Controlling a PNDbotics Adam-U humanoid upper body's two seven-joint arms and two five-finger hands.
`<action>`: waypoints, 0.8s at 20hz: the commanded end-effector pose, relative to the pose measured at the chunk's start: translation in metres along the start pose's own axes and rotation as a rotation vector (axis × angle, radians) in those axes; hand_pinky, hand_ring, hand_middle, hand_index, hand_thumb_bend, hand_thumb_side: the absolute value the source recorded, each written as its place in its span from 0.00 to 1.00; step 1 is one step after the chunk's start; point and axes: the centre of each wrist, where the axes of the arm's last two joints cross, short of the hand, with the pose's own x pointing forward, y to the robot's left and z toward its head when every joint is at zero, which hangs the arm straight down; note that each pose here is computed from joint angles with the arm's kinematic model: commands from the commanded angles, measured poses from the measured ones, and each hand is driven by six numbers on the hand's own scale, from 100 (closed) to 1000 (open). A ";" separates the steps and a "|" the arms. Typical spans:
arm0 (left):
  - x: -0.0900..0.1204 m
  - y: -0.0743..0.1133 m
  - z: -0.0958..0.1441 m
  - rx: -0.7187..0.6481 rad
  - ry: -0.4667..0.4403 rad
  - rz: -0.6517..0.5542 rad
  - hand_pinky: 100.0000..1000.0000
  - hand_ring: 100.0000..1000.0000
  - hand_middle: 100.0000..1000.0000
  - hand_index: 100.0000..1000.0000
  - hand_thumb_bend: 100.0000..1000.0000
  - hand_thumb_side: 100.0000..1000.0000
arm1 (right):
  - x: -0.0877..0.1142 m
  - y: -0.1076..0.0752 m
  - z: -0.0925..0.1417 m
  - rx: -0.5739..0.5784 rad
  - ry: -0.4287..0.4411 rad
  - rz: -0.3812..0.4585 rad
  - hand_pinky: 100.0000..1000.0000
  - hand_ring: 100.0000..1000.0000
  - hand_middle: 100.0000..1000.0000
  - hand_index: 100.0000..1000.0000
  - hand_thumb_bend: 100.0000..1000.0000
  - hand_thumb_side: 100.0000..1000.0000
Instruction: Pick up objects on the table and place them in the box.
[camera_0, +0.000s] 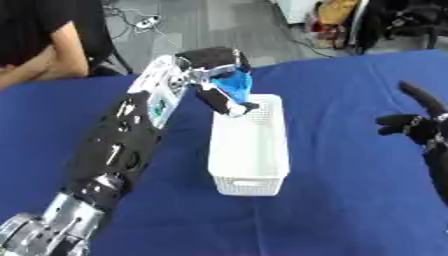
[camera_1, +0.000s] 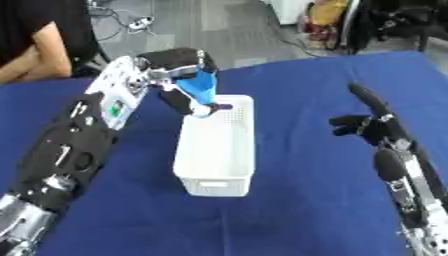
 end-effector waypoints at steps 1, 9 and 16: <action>0.008 0.007 -0.007 0.019 -0.036 -0.026 0.00 0.13 0.38 0.48 0.00 0.19 | 0.005 -0.002 -0.005 -0.001 -0.029 0.003 0.64 0.71 0.99 1.00 0.46 1.00; 0.021 0.008 -0.014 0.016 -0.098 -0.035 0.00 0.12 0.38 0.48 0.00 0.19 | 0.005 -0.002 -0.006 -0.002 -0.030 0.002 0.64 0.71 0.99 1.00 0.46 1.00; 0.024 0.011 -0.013 -0.016 -0.163 -0.080 0.56 0.74 0.81 0.90 0.95 0.91 | 0.005 -0.003 -0.005 -0.004 -0.028 0.006 0.64 0.71 0.99 1.00 0.46 1.00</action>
